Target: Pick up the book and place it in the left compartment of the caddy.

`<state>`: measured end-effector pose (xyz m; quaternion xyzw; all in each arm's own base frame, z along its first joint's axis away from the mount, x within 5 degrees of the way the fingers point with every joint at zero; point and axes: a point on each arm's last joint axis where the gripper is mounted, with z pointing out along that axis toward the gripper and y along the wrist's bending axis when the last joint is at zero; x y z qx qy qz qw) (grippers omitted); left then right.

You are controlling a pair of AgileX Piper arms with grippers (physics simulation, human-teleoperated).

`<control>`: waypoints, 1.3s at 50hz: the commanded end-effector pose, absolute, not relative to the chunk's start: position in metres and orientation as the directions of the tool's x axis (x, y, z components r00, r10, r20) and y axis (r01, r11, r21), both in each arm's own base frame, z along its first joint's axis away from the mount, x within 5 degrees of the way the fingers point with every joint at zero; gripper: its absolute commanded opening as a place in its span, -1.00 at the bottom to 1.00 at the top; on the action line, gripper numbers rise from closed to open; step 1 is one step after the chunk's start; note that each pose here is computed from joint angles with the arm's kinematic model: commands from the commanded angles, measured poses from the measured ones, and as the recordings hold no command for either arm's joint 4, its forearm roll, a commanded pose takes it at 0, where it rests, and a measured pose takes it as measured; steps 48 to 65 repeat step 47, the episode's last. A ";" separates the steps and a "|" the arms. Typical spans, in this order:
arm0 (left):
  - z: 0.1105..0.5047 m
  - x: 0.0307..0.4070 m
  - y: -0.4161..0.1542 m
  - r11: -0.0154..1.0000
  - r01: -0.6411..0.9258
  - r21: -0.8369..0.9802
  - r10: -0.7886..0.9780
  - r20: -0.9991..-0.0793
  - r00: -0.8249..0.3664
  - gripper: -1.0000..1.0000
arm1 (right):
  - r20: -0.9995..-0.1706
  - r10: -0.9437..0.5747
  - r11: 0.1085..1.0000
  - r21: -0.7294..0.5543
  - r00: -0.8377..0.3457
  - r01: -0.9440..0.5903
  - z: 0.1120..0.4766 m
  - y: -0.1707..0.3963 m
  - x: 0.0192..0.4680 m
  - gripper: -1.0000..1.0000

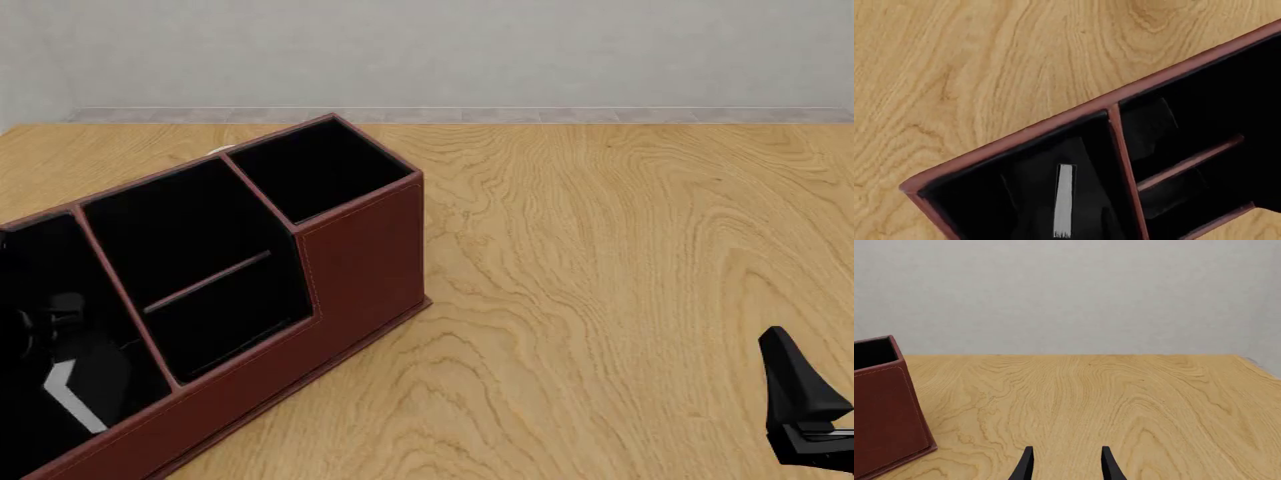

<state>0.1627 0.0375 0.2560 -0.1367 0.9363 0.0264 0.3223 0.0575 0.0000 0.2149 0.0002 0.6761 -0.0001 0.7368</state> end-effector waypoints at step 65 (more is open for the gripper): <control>0.355 0.047 0.009 0.974 -0.221 -0.047 -0.186 -0.723 -0.666 1.00 | -0.996 0.001 1.000 0.001 0.086 0.000 0.214 0.000 0.057 1.00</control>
